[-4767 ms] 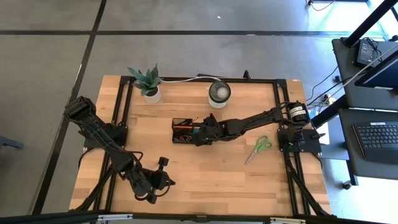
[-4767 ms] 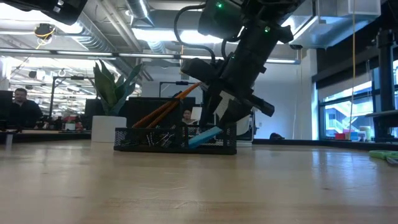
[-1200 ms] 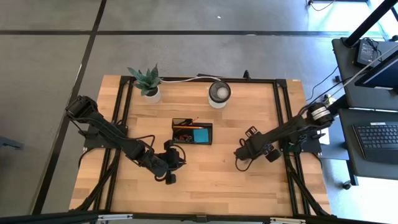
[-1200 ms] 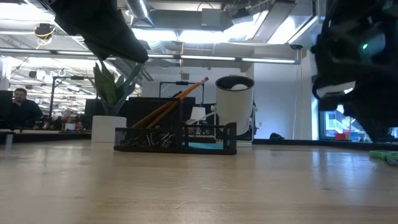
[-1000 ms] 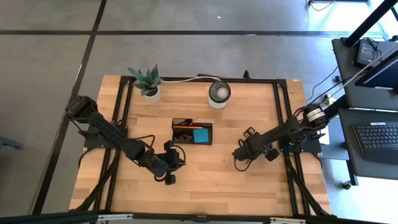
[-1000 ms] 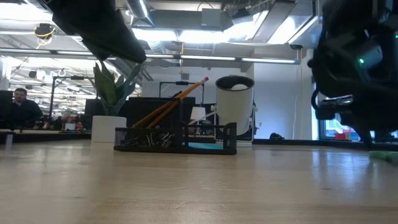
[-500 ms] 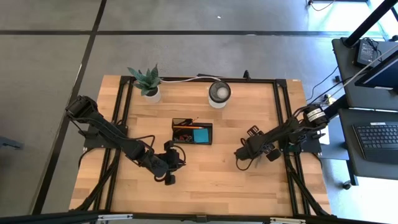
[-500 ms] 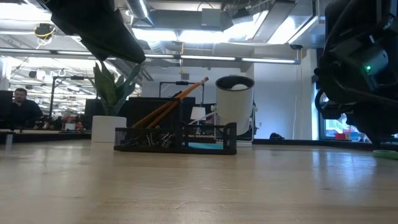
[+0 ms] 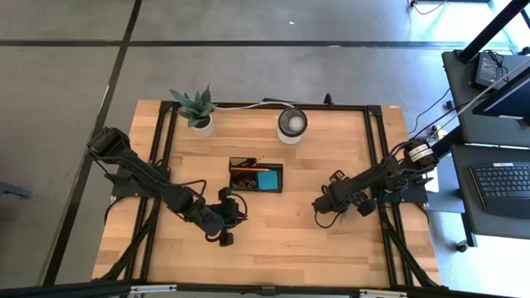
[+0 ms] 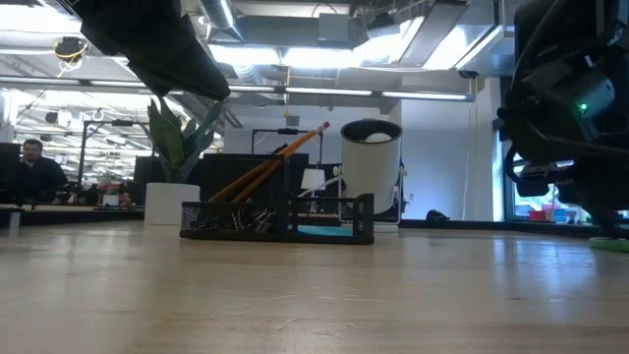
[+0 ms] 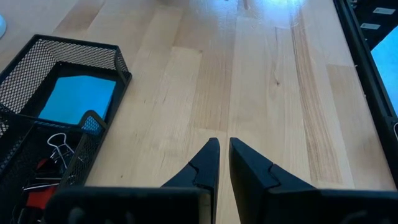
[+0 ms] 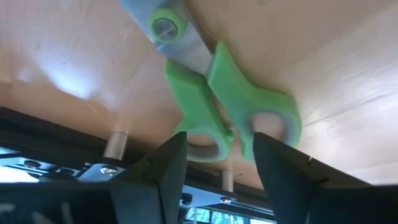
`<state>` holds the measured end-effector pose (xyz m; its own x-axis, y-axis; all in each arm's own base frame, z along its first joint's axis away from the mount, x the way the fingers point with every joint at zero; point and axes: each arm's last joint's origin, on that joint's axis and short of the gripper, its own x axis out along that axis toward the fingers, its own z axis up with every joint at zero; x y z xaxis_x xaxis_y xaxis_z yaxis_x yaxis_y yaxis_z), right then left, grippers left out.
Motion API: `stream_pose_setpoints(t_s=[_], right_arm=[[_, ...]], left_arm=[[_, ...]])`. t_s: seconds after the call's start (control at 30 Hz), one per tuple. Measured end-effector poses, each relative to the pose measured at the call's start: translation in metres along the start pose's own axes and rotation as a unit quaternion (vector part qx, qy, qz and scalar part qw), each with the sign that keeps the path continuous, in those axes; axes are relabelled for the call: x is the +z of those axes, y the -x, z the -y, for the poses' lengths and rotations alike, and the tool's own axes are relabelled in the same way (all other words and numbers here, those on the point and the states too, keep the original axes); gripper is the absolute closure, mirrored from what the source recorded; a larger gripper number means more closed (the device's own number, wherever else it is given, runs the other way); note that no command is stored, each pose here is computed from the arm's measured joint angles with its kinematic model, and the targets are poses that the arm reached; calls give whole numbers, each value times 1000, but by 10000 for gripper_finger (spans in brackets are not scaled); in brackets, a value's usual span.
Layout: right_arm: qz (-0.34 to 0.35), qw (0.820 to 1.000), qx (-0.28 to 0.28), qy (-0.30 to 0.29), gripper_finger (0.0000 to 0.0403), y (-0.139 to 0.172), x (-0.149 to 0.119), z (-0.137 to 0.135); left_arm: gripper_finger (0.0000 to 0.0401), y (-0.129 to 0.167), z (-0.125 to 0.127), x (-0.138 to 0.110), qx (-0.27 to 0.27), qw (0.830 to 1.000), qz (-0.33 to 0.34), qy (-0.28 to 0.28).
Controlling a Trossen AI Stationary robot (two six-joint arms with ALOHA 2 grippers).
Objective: Pick and place office supplies into organizer
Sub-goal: Put the green scissor in the desk organizer
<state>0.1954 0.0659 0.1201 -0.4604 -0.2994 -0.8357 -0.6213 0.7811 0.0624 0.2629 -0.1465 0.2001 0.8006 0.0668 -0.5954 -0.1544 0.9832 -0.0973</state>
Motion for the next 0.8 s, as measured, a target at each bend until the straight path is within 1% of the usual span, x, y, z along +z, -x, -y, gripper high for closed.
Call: stream_pose_setpoints(t_s=[0.13, 0.23, 0.47, 0.63, 0.8], right_arm=[[-1, 1000, -11, 21, 216, -1, 0, 1], [-7, 999, -9, 43, 216, -6, -2, -1], [-6, 999, -14, 44, 216, -20, -3, -3], [8, 1000, -15, -7, 234, -18, -1, -2], [34, 998, 5, -55, 281, -10, 5, -1]], left_arm=[[370, 0, 0, 0, 0, 1000, 0, 0], [370, 0, 0, 0, 0, 1000, 0, 1], [370, 0, 0, 0, 0, 1000, 0, 1], [370, 0, 0, 0, 0, 1000, 0, 1], [370, 0, 0, 0, 0, 1000, 1, 1]])
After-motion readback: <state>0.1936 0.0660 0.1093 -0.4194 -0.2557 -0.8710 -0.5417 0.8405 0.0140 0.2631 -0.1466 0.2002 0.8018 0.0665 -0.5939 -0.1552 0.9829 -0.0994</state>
